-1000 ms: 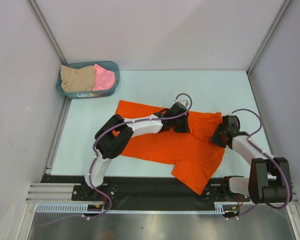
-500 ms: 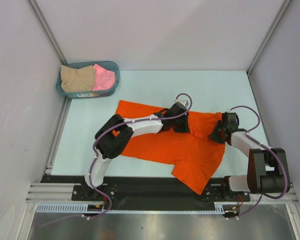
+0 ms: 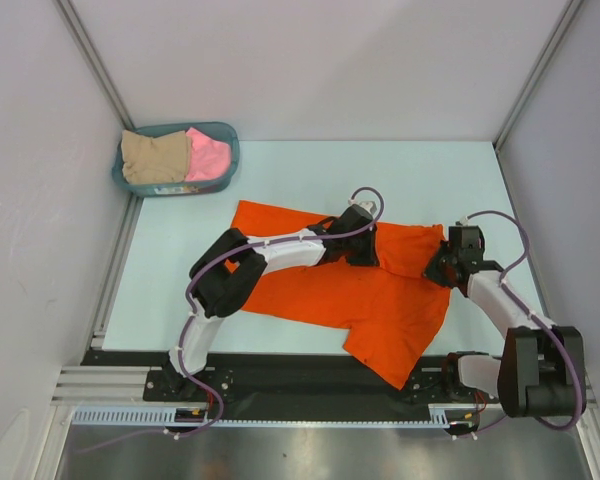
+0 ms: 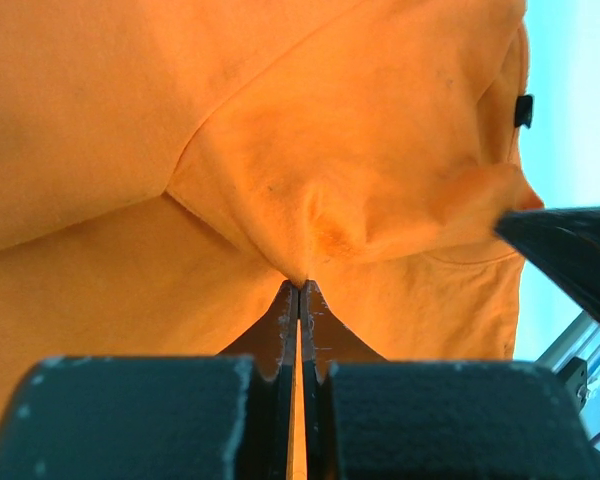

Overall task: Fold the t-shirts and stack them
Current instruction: Fold the tshirt

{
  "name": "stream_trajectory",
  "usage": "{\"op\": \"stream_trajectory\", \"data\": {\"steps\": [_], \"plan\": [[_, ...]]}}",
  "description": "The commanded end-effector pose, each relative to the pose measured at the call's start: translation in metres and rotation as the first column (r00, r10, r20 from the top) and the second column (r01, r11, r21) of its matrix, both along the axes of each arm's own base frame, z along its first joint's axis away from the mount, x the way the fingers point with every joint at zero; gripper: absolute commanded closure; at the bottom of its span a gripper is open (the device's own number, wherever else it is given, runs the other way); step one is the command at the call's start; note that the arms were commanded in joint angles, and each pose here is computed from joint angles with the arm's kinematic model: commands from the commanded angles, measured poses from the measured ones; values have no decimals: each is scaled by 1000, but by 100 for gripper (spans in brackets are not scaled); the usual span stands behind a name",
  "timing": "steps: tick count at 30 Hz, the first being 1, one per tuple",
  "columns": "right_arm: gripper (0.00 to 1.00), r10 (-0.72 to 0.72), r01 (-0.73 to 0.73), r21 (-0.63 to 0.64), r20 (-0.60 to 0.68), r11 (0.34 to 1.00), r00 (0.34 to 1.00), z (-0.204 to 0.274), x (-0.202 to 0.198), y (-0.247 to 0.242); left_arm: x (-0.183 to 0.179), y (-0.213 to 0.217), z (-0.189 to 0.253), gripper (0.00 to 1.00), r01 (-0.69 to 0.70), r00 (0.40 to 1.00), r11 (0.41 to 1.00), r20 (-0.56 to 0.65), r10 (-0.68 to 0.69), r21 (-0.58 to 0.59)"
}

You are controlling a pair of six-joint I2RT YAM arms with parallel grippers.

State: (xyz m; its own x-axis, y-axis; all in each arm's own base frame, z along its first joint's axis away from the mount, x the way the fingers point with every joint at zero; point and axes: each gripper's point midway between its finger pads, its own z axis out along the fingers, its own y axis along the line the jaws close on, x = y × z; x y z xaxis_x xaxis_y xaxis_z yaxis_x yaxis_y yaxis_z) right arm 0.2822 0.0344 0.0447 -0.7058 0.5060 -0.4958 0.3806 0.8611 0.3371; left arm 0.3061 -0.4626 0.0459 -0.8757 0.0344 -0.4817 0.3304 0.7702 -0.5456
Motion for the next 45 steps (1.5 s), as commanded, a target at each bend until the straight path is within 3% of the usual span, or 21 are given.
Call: {"op": "stream_trajectory", "data": {"steps": [1, 21, 37, 38, 39, 40, 41, 43, 44, 45], "plan": [[100, -3, 3, 29, 11, 1000, 1000, 21, -6, 6, 3, 1, 23, 100, 25, 1000, 999, 11, -24, -27], [100, 3, -3, 55, -11, 998, 1000, 27, -47, 30, -9, 28, 20, 100, 97, 992, 995, -78, -99, -30], [100, -43, 43, 11, -20, 999, 999, 12, -48, 22, -22, 41, 15, 100, 113, 986, 993, -125, -115, -26], [100, -44, 44, 9, -21, 999, 999, 12, -48, 22, -23, 41, 15, 98, 112, 985, 993, -130, -115, -34], [100, -39, 40, 6, -30, 999, 999, 10, -48, 22, -27, 39, 14, 86, 127, 982, 991, -137, -133, -52], [100, -31, 31, 5, -30, 1000, 999, 10, -48, 22, -30, 38, 15, 82, 138, 981, 989, -132, -145, -60], [86, -21, 21, -1, -31, 1000, 999, 9, -48, 22, -29, 39, 27, 81, 142, 984, 987, -100, -149, -76], [67, -30, 30, -57, 6, 998, 1000, 21, -40, 11, -26, 54, 33, 68, 126, 991, 991, -46, -128, -49], [46, -48, 51, -73, 42, 996, 998, 31, -32, 5, -25, 65, 49, 62, 113, 993, 992, -9, -114, -55], [38, -69, 78, -80, 100, 994, 993, 51, -18, 1, -19, 74, 61, 52, 92, 995, 994, 28, -91, -57]]}}
